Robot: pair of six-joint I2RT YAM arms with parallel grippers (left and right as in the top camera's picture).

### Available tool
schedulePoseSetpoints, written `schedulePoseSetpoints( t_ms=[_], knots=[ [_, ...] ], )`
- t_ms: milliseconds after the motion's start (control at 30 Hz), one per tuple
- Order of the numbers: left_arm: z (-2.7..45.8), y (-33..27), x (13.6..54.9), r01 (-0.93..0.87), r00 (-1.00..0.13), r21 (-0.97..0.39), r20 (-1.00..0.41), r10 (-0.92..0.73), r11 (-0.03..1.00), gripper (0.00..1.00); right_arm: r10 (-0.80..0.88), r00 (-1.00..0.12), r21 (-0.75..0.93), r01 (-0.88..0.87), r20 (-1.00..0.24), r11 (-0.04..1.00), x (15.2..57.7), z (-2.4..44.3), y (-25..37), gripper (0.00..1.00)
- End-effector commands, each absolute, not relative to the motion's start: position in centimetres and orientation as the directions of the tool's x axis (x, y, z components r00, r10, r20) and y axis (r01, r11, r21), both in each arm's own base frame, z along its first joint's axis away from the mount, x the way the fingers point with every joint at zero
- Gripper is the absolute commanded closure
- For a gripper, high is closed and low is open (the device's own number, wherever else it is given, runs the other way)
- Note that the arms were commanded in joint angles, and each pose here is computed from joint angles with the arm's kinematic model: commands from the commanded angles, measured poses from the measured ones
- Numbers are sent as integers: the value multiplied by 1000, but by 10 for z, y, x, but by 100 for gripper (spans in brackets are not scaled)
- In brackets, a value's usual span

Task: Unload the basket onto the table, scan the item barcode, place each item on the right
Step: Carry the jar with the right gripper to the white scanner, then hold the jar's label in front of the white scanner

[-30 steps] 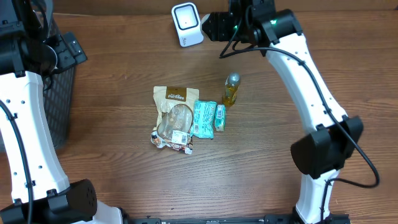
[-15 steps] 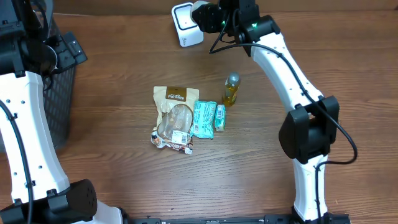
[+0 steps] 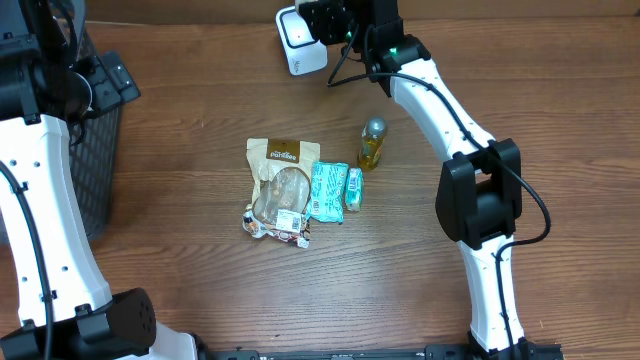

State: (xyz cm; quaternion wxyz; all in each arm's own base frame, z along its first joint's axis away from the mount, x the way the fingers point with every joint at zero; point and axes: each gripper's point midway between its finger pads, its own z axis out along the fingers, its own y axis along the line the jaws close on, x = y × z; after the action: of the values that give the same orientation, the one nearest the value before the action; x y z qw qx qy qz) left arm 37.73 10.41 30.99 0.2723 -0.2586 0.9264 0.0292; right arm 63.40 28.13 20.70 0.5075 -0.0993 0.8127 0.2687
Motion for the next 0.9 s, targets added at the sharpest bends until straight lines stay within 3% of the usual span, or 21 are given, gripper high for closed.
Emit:
schedulePoseSetpoints(
  t_ms=[0, 600, 867],
  knots=[
    [310, 103, 379, -490, -719, -90, -521, -460, 867, 0, 120, -428, 330, -459, -896, 825, 639, 207, 292, 67],
    [310, 103, 379, -490, -719, -90, -521, -460, 867, 0, 172, -296, 300, -468, -939, 831, 668, 163, 304, 75],
    [310, 103, 379, -490, -719, -90, -521, -460, 867, 1, 170, -302, 299, -459, -938, 837, 669, 153, 303, 75]
  ],
)
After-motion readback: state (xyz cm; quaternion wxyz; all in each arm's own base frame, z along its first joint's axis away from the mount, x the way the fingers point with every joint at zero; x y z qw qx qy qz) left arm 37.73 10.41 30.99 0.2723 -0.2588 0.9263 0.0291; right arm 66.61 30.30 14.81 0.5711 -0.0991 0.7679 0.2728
